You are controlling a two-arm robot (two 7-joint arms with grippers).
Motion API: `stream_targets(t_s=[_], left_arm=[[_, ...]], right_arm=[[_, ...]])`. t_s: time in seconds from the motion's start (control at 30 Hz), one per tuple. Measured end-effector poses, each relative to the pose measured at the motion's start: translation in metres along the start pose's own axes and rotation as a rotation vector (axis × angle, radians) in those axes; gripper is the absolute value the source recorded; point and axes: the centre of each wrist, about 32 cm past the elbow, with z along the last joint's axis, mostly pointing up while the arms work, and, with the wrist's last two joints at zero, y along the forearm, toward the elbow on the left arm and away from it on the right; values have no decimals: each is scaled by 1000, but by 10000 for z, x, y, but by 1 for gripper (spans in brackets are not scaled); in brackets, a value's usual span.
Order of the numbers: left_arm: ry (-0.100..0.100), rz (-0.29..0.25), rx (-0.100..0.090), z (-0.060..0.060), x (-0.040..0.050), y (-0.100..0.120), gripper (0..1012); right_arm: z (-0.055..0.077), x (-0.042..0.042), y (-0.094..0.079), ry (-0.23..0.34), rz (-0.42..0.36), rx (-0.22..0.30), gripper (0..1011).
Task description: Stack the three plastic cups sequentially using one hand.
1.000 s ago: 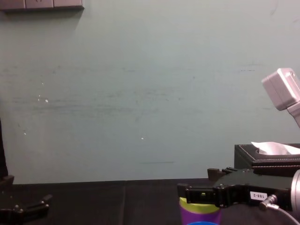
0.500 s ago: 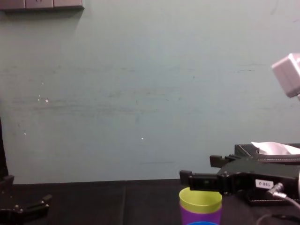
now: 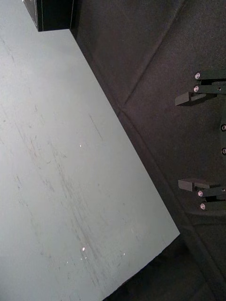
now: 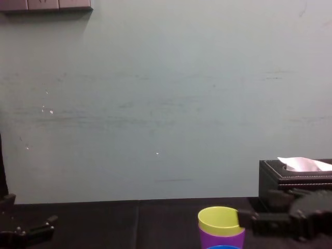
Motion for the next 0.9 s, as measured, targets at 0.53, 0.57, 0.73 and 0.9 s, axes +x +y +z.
stream_targets(t_s=[0.53,0.57,0.73,0.9], left_arm=[[0,0,0,0,0,0,1011],[0,0,0,0,0,0,1011],[0,0,0,0,0,0,1011],[0,0,0,0,0,0,1011]], right_arm=[[-289,-92,-642,-23,33,-121,1004],[-301,-97,-655,-25,36,-122,1004],[-385,-151,-692,-42,53,-117,1004],[-504,-232,-638,-70,57,-94,1004]])
